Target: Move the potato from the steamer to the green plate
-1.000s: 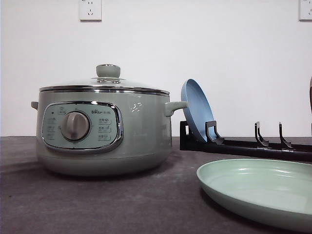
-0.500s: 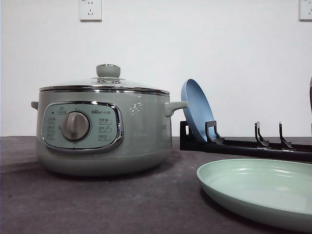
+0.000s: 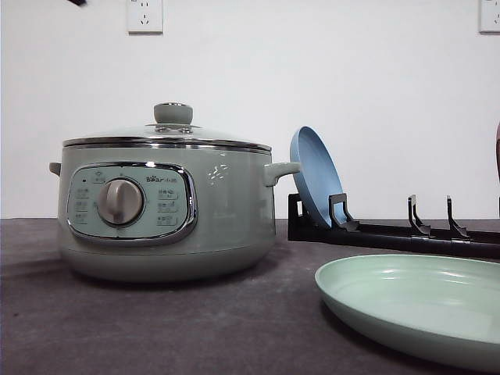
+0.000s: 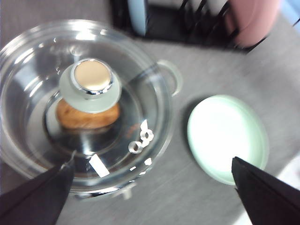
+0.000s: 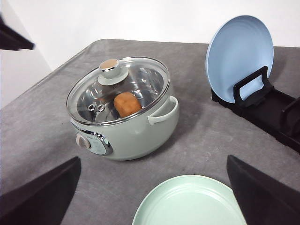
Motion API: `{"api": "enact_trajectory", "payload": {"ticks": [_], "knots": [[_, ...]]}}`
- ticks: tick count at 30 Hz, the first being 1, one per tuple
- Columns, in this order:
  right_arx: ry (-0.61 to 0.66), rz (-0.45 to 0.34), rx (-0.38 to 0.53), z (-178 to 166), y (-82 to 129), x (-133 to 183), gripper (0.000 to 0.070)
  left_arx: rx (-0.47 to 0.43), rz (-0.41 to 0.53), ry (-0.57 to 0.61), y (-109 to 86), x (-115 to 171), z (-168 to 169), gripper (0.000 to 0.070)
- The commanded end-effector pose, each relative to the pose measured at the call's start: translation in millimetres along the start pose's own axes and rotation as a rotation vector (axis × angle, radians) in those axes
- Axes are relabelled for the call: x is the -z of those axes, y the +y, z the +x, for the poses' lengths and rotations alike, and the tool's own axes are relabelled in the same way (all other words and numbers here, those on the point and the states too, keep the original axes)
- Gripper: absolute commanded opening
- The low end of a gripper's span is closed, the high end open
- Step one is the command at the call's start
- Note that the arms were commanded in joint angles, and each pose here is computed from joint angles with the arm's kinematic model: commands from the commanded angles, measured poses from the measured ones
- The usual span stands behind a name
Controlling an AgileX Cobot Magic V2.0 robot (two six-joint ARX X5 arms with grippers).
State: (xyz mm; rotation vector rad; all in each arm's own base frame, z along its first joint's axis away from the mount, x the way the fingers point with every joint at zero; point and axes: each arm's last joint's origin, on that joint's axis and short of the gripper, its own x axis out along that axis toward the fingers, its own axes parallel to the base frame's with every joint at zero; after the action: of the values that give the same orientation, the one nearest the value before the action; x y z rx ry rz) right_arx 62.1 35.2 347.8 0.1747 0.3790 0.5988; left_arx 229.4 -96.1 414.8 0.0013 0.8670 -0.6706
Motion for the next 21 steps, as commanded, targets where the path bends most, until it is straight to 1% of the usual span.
{"api": "enact_trajectory", "payload": {"ticks": [1,8,10,14,21], "knots": [[-0.022,0.007,-0.014,-3,2,-5,0.0629,-0.033,0.018,0.013,-0.5,-14,10,0.0700],[-0.020,0.007,-0.013,-3,2,-5,0.0629,-0.194,0.049,0.086,2.1,-40,57,0.0700],[-0.020,0.007,-0.012,-3,2,-4,0.0629,-0.203,0.058,0.091,3.9,-46,71,0.0700],[-0.020,0.006,-0.012,-3,2,-4,0.0629,-0.200,0.075,0.065,9.2,-55,96,0.0699],[-0.020,0.006,-0.011,-3,2,-4,0.0629,-0.200,0.074,0.068,16.5,-59,120,0.0699]]}}
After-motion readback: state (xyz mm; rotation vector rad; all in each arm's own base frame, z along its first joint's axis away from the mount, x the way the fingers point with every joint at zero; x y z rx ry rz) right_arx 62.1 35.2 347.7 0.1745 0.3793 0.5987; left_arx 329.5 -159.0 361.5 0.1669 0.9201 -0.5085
